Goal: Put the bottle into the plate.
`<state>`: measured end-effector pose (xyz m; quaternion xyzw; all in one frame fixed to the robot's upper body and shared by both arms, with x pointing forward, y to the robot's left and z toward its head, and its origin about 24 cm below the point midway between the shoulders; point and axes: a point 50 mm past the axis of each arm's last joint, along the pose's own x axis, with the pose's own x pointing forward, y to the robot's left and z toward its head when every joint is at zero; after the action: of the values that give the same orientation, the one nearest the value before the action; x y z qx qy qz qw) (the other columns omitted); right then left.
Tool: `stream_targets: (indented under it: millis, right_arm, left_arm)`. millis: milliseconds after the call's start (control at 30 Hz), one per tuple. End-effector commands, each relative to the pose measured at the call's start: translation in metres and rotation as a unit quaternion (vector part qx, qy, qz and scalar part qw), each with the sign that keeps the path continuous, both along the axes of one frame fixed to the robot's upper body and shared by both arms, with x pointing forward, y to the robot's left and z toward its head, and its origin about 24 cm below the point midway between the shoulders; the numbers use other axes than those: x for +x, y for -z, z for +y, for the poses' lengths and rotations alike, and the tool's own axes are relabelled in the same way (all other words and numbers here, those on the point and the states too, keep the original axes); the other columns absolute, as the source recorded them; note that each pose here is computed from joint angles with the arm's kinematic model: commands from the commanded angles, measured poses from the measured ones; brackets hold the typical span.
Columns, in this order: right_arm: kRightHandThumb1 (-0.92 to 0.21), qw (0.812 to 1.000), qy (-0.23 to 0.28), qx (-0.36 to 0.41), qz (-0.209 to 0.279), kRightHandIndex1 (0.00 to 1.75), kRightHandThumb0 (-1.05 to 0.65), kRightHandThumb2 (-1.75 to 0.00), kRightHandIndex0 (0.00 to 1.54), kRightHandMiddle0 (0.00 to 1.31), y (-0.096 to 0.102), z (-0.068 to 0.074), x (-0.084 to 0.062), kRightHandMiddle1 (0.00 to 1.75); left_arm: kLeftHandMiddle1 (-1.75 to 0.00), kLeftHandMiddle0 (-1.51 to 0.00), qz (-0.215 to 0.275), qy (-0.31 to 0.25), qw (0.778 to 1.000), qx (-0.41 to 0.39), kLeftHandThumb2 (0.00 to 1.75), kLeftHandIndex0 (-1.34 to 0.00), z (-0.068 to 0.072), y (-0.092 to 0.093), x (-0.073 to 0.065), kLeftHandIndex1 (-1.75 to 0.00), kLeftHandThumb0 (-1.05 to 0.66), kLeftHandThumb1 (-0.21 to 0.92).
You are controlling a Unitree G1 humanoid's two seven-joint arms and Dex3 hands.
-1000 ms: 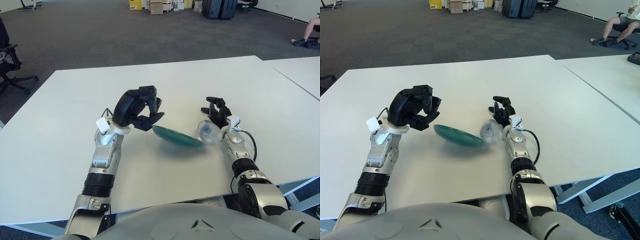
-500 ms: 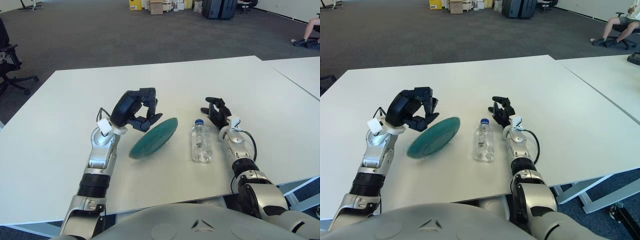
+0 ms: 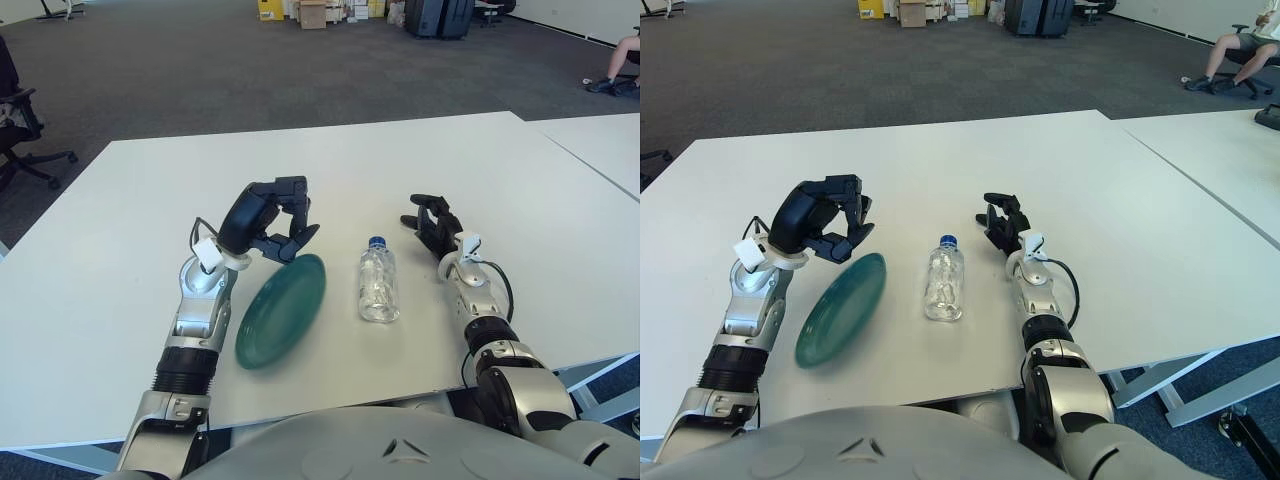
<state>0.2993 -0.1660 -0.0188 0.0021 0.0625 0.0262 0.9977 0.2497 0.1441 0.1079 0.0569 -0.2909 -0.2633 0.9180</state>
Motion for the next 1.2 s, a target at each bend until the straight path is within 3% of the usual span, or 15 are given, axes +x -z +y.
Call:
stream_targets:
  millis: [0, 1167]
  right_arm:
    - [-0.92, 1.0, 0.004, 0.006, 0.011, 0.77, -0.61, -0.75, 0.38, 0.0, 0.0015, -0.0022, 0.0005, 1.09]
    - [-0.92, 1.0, 0.005, -0.007, 0.011, 0.8, -0.62, -0.74, 0.39, 0.0, 0.0001, -0.0024, 0.002, 1.12]
  left_arm:
    - [-1.75, -1.25, -0.009, -0.004, 1.0, 0.0, 1.13, -1.0, 0.001, -0.0036, 0.0034, -1.75, -0.21, 0.28]
    - [-1.75, -1.23, -0.001, -0.023, 1.0, -0.013, 1.07, -0.99, 0.003, 0.0025, 0.0069, -1.75, -0.25, 0.31]
